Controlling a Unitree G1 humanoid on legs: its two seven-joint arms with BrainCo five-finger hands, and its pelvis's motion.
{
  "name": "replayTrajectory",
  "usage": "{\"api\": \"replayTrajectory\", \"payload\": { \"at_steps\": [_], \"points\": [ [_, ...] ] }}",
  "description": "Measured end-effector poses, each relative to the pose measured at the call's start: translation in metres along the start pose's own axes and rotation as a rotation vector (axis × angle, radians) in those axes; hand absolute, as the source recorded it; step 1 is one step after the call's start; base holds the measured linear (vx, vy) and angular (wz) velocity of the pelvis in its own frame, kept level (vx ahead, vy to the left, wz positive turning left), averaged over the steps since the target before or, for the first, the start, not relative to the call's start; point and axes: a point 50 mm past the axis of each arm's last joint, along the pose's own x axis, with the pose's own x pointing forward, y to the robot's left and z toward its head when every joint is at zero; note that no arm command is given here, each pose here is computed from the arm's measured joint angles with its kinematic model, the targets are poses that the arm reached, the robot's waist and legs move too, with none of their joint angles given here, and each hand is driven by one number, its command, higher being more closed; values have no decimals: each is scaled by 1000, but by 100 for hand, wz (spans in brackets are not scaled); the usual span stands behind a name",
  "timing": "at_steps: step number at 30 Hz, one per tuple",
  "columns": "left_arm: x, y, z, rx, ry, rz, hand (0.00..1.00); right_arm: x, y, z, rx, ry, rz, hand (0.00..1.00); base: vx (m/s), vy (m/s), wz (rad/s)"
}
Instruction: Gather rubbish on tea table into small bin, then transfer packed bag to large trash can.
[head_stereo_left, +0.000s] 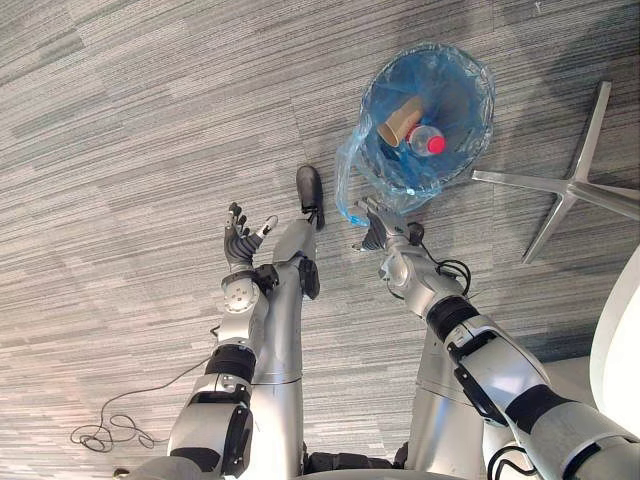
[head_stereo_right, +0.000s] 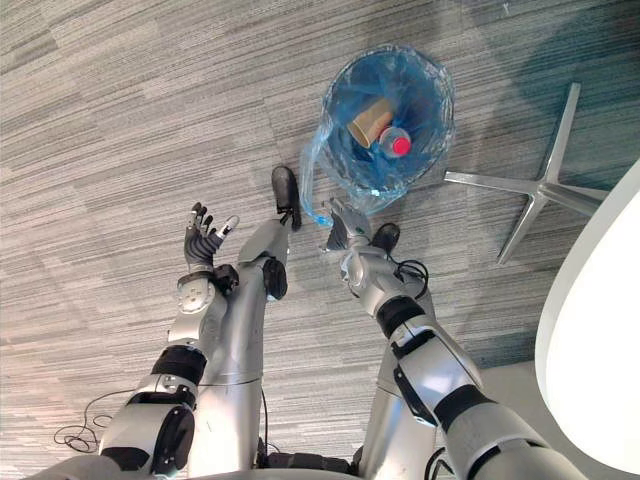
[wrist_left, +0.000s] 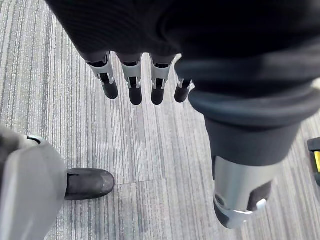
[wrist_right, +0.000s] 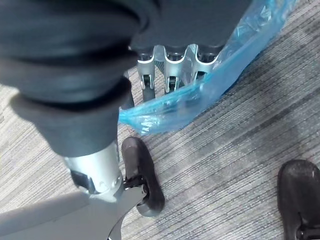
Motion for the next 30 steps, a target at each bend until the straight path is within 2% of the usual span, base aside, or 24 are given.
{"api": "replayTrajectory", "payload": {
  "at_steps": [10,23,30],
  "points": [
    [1,1,2,2,0,-1,0,0,-1,-2,97,30,-7,100,-52,-5,0],
    [2,2,2,1,9,5,0,2,-28,10,223,-22,-137,100,-56,4,-3],
    [-11,-2,-18,15,100,-4,0,-22,-30,24,386,-126,-237,100,-67,-15,-5]
  ]
}}
